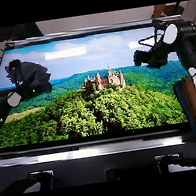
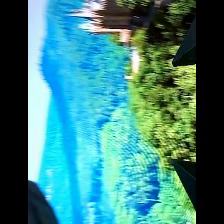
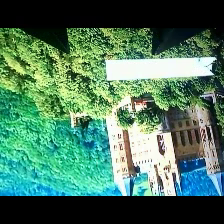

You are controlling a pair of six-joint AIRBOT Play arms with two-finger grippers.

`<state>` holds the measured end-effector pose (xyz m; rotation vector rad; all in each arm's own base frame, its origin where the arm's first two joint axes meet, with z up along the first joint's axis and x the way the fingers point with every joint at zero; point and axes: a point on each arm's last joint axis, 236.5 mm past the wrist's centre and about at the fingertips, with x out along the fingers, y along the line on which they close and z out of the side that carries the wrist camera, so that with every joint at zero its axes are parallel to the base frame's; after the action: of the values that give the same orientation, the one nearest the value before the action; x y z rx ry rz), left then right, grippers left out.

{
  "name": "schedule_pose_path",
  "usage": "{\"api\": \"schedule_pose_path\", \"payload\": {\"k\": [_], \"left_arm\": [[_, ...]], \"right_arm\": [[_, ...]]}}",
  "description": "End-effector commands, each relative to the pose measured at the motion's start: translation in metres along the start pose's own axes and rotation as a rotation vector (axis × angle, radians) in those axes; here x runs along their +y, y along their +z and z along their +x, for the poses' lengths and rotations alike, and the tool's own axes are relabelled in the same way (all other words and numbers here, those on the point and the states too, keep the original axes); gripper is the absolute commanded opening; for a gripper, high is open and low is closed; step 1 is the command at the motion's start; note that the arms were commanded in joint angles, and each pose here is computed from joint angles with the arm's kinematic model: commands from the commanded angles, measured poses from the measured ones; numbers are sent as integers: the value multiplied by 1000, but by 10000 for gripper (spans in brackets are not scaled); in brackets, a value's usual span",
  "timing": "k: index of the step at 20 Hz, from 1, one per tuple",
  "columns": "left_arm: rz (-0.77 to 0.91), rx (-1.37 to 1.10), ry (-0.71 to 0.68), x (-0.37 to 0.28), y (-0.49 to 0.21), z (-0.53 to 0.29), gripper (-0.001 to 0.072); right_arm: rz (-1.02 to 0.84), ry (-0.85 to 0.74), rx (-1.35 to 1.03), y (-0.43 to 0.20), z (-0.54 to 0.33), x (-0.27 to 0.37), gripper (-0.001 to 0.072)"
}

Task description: Fold the shirts.

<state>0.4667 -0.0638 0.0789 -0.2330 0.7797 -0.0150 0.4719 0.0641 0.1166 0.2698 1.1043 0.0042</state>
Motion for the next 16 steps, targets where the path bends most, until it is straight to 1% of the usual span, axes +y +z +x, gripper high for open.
{"api": "schedule_pose_path", "payload": {"k": [1, 2, 3, 6, 7, 8, 11, 16], "left_arm": [[-252, -131, 19, 38, 73, 25, 719], [-327, -92, 41, 61, 85, 42, 720], [-435, -55, 37, 83, 96, 58, 720], [-860, 2, -74, 134, 120, 99, 720], [-959, 2, -119, 147, 124, 110, 720], [-1022, 4, -135, 159, 121, 120, 720], [-1065, -17, -108, 182, 109, 149, 720], [-1128, -105, -120, 186, 103, 199, 720]], "right_arm": [[0, 20, -70, 17, 0, 5, 623], [0, 19, -67, 16, 0, 5, 623], [0, 18, -63, 15, 0, 4, 623], [0, 17, -59, 14, 0, 4, 623], [1, 19, -58, 14, 0, 5, 623], [2, 21, -57, 14, 0, 5, 623], [6, 35, -54, 13, 0, 9, 622], [16, 69, -44, 11, 0, 16, 622]]}}
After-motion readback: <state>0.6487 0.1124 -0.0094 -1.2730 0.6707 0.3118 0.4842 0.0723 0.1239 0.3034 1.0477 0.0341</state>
